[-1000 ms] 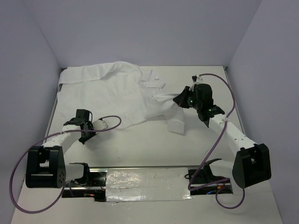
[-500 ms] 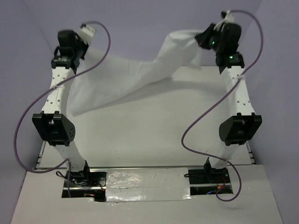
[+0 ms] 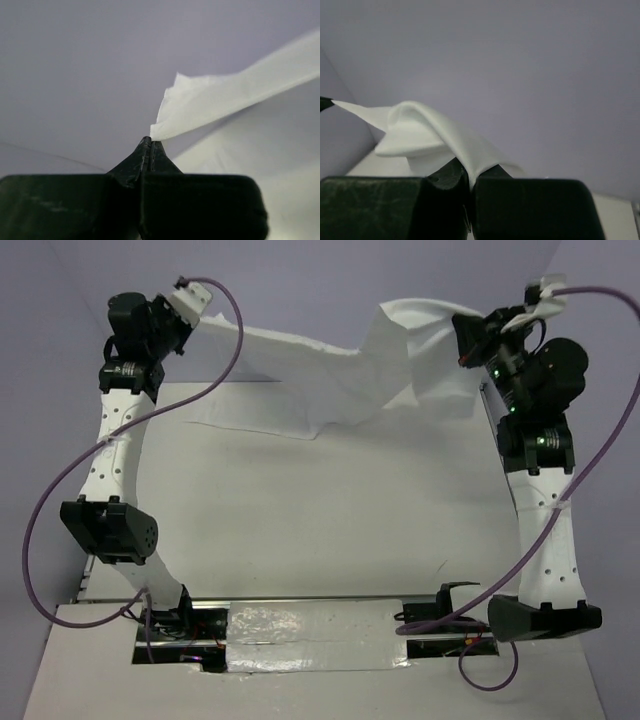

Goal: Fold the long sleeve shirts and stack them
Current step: Flatten the shirt out

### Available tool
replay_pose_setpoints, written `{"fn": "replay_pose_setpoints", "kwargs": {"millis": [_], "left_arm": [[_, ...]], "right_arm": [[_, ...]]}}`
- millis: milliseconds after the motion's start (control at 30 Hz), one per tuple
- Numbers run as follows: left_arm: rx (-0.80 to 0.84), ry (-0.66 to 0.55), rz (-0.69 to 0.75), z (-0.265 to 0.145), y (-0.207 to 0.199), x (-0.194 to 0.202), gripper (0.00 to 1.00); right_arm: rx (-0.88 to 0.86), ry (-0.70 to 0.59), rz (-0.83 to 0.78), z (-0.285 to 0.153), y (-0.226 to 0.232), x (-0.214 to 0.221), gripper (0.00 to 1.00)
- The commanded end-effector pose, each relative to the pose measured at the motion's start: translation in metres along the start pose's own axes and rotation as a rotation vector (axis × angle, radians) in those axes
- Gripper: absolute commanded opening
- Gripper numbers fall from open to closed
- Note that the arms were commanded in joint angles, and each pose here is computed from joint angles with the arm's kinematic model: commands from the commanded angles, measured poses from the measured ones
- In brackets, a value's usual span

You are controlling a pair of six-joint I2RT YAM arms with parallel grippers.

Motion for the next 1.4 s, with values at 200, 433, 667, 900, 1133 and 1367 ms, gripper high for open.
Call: {"fn": "replay_pose_setpoints", "kwargs": {"millis": [200, 433, 667, 900, 1133, 1367], "left_arm": [[0.390, 0.304, 0.218, -0.100, -0.083, 0.084, 0.00], [0.851, 0.548, 0.198, -0.198, -0.209, 0.164, 0.00], [0.958, 0.696, 0.173, -0.249, -0.256, 0.200, 0.00], [1.019, 0.724, 0.179, -0.275, -0.258, 0.195, 0.00], [1.003, 0.747, 0.140, -0.270, -0.270, 0.210, 0.00], [0.608, 0.541, -0.019, -0.059, -0.173, 0.168, 0.00]], "right_arm": [[0.176, 0.261, 0.142, -0.116, -0.027, 0.138, 0.00], [0.290, 0.594, 0.376, -0.197, -0.027, 0.239, 0.00], [0.331, 0.788, 0.524, -0.237, -0.016, 0.284, 0.00], [0.323, 0.863, 0.536, -0.251, -0.010, 0.288, 0.00], [0.332, 0.957, 0.618, -0.258, -0.009, 0.311, 0.00], [0.096, 0.732, 0.433, -0.045, -0.031, 0.246, 0.00]]}}
Point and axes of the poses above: each gripper's point midway between its finger pads, its own z axis out along the fingers, its own y axis along the line the jaws close on, x = y × z, the point moved 5 cm from there along -z, back along the fingers, and after that the axes turned 14 degrees about z, right-handed, at the moved point
